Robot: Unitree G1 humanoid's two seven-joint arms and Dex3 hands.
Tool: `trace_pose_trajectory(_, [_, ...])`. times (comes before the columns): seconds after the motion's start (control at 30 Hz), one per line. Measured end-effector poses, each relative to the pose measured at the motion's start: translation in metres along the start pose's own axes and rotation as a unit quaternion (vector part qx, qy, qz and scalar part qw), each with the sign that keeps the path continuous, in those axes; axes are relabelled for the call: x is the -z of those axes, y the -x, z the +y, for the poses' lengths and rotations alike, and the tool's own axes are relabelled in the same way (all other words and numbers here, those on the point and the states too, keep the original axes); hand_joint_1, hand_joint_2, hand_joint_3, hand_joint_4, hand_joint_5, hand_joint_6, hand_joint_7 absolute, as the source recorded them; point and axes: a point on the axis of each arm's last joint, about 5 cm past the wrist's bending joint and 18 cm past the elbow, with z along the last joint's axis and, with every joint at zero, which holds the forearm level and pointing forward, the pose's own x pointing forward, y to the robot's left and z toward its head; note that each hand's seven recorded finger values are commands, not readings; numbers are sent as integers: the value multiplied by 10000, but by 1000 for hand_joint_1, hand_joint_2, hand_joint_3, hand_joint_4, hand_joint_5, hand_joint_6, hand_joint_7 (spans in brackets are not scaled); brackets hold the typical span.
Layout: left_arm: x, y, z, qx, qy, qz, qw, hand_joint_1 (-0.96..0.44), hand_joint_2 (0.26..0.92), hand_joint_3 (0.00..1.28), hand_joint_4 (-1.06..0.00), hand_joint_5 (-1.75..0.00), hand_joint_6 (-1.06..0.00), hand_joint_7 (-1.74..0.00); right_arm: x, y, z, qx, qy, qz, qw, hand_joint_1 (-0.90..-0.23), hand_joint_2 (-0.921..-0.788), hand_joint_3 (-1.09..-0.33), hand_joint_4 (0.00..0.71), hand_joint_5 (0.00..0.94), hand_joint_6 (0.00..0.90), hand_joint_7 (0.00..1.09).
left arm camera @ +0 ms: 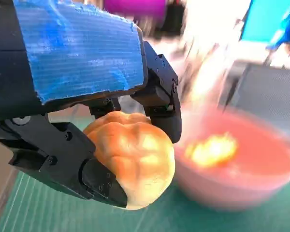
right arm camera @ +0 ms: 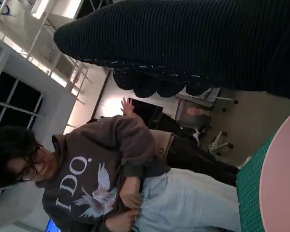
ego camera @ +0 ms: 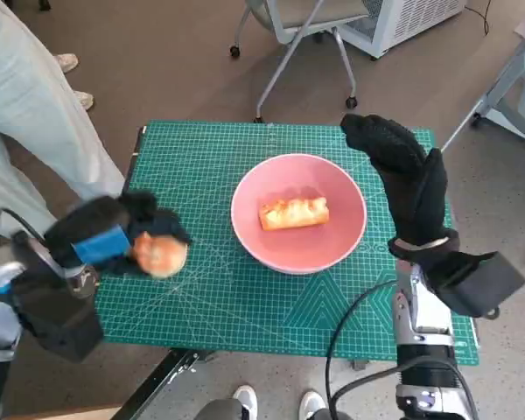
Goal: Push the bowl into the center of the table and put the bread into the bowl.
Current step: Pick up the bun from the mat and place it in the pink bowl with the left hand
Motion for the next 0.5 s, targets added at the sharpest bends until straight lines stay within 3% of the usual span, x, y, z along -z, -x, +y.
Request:
trace_pose_trajectory(0.3, [-327, -273, 436, -738, -441, -526, 9949, 3, 874, 42, -740, -1069, -833, -989, -5, 37, -44, 46, 63, 55, 10000, -683, -921, -781, 152, 1, 24, 550])
trace_pose_trajectory(0.5, [-528, -549, 612, -971, -556, -998, 9887, 3, 878, 40, -734, -1070, -825, -1003, -9, 53, -63, 60, 96, 75, 9999, -677, -921, -782, 155, 2, 25, 550])
